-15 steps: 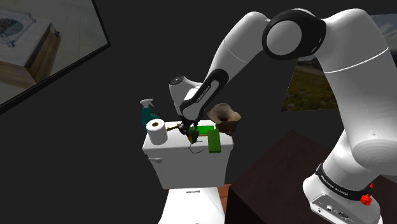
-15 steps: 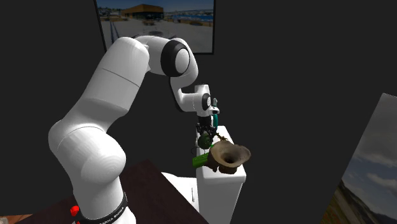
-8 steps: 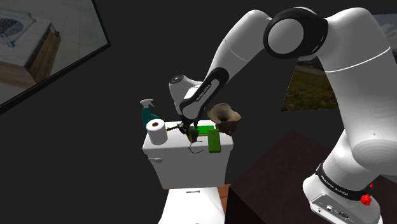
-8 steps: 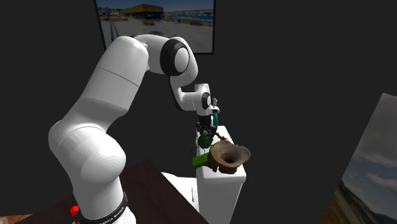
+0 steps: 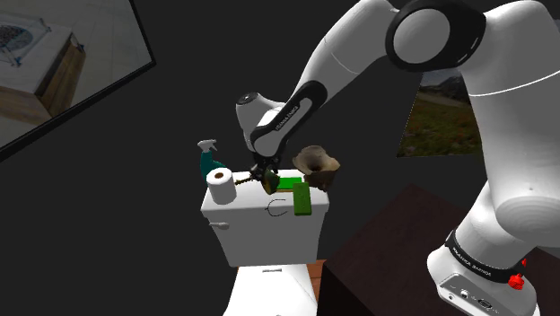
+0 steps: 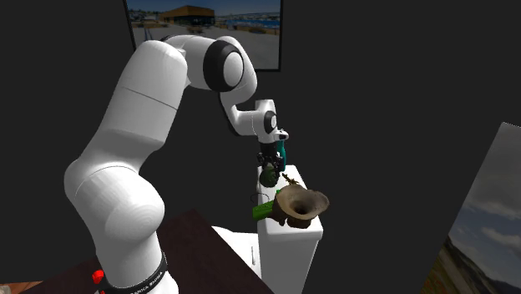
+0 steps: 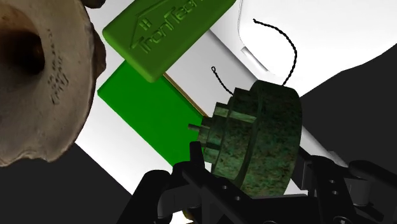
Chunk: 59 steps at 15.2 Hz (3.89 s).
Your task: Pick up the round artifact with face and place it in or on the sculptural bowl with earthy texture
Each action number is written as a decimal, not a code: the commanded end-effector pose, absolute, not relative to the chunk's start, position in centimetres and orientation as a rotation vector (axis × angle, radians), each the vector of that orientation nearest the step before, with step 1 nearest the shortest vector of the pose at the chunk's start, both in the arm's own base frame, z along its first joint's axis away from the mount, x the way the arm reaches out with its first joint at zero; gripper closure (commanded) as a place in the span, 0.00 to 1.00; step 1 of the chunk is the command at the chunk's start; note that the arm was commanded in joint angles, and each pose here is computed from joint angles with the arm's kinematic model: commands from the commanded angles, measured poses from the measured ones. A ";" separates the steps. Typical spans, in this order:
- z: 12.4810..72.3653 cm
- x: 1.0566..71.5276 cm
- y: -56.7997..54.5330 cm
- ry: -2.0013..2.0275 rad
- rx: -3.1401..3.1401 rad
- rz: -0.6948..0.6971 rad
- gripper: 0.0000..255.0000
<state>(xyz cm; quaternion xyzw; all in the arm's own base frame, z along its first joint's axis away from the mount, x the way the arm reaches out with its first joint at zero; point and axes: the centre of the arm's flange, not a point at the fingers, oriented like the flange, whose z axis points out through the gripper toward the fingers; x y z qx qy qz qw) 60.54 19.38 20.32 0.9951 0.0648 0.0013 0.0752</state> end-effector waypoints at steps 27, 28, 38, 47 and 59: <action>35.1 60.5 19.3 0.194 2.985 0.004 1.00; 35.6 60.5 19.3 0.194 2.985 0.004 1.00; 38.6 58.6 11.7 0.194 2.985 0.004 1.00; 40.0 55.9 0.9 0.194 2.985 0.004 1.00; 33.7 55.9 0.9 0.194 2.985 0.004 1.00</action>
